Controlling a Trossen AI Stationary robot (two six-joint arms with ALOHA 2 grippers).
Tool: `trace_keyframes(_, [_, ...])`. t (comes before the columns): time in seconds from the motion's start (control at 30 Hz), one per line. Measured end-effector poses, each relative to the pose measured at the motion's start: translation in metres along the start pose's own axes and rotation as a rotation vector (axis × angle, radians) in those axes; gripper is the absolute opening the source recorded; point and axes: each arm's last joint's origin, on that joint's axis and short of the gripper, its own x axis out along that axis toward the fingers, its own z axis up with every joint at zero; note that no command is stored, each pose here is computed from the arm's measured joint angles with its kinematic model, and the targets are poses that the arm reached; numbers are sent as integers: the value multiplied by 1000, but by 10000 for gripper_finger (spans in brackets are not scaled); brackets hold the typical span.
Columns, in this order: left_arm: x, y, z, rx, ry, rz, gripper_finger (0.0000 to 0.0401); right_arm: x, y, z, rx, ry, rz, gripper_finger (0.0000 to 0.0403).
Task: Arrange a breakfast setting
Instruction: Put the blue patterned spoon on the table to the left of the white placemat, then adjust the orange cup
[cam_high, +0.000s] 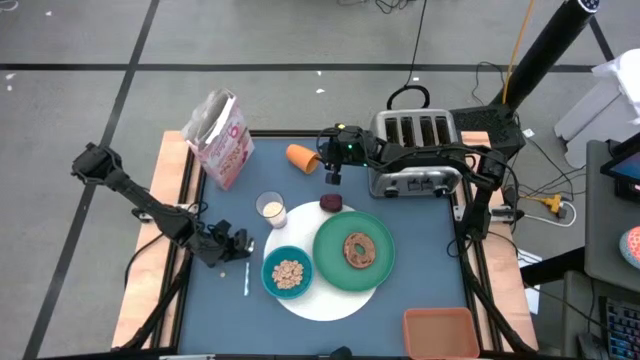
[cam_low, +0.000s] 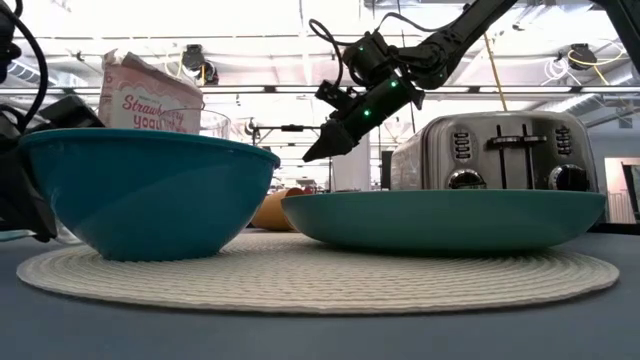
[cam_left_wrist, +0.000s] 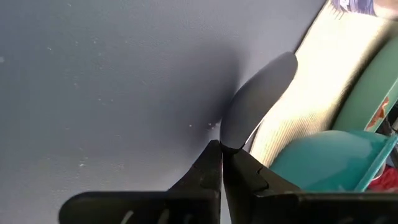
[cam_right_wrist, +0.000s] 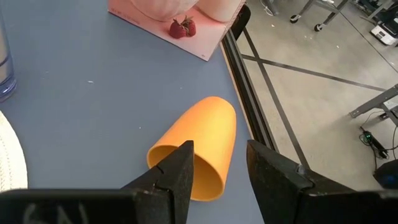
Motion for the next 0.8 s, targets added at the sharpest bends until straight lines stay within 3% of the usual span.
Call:
trace_keyframes(0.43, [0, 1, 1, 24, -7, 9, 93, 0, 0, 0, 0, 1, -2, 139])
trace_keyframes(0.8, [-1, -9, -8, 34, 83, -87, 99, 0, 0, 0, 8, 1, -3, 139])
